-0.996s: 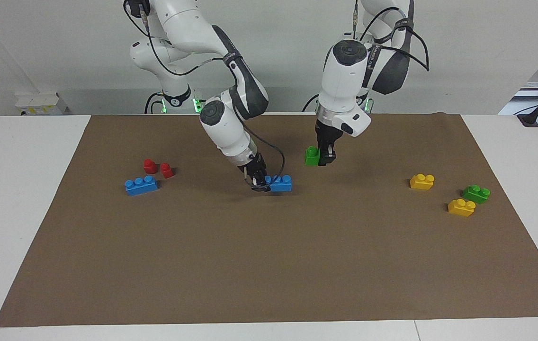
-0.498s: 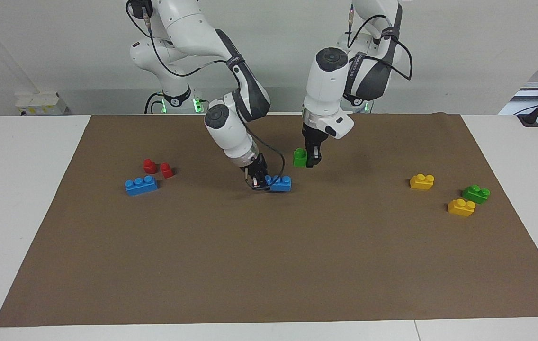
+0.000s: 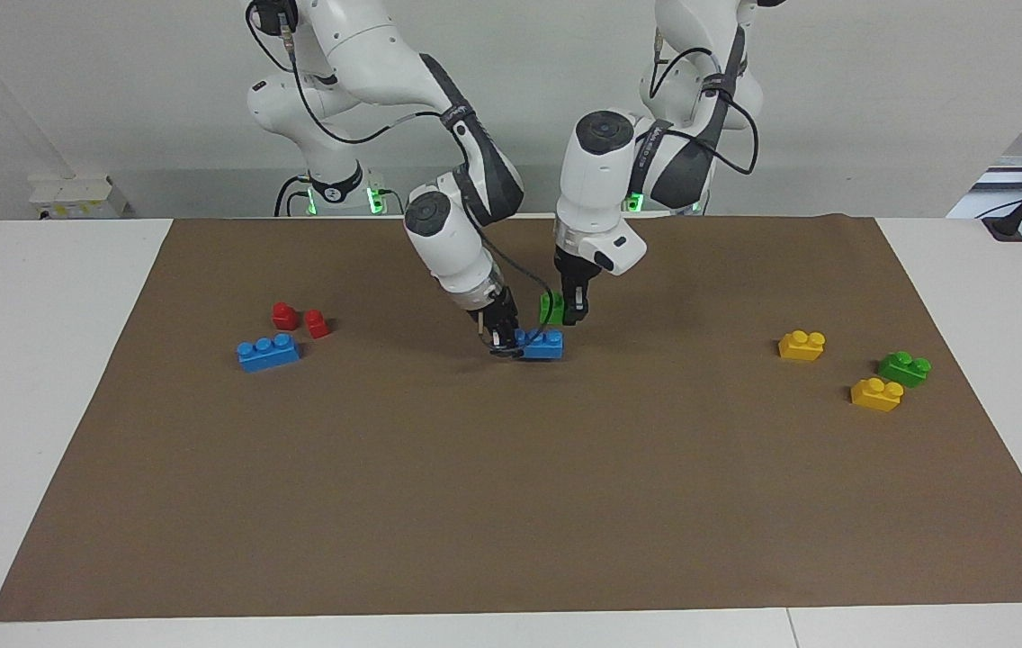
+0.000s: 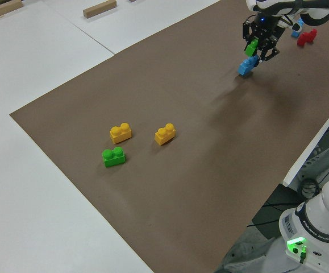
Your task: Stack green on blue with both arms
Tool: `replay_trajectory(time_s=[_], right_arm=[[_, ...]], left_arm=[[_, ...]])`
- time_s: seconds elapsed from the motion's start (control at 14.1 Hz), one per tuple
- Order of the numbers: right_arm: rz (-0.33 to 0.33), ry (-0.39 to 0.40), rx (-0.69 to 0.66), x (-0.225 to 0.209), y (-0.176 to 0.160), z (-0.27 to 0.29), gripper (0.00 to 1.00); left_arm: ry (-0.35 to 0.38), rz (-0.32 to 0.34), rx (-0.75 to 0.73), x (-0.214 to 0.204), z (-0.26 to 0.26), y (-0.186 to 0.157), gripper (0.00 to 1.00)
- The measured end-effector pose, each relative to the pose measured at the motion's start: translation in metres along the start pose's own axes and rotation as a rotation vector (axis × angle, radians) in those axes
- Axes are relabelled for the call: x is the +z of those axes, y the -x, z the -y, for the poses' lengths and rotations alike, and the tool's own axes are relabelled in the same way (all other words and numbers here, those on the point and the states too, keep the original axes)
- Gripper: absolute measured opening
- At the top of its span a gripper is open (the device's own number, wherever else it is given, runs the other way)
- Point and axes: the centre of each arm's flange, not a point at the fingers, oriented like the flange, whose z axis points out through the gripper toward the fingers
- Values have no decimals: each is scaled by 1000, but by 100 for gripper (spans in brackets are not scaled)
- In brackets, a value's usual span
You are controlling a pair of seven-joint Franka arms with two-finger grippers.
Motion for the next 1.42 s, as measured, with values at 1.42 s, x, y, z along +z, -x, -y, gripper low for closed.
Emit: replay_trajectory(time_s=[1.42], right_arm=[[-15,-16,3,11,-10,-9,34]], left_arm=[[40,-30,23,62,9,11,33]])
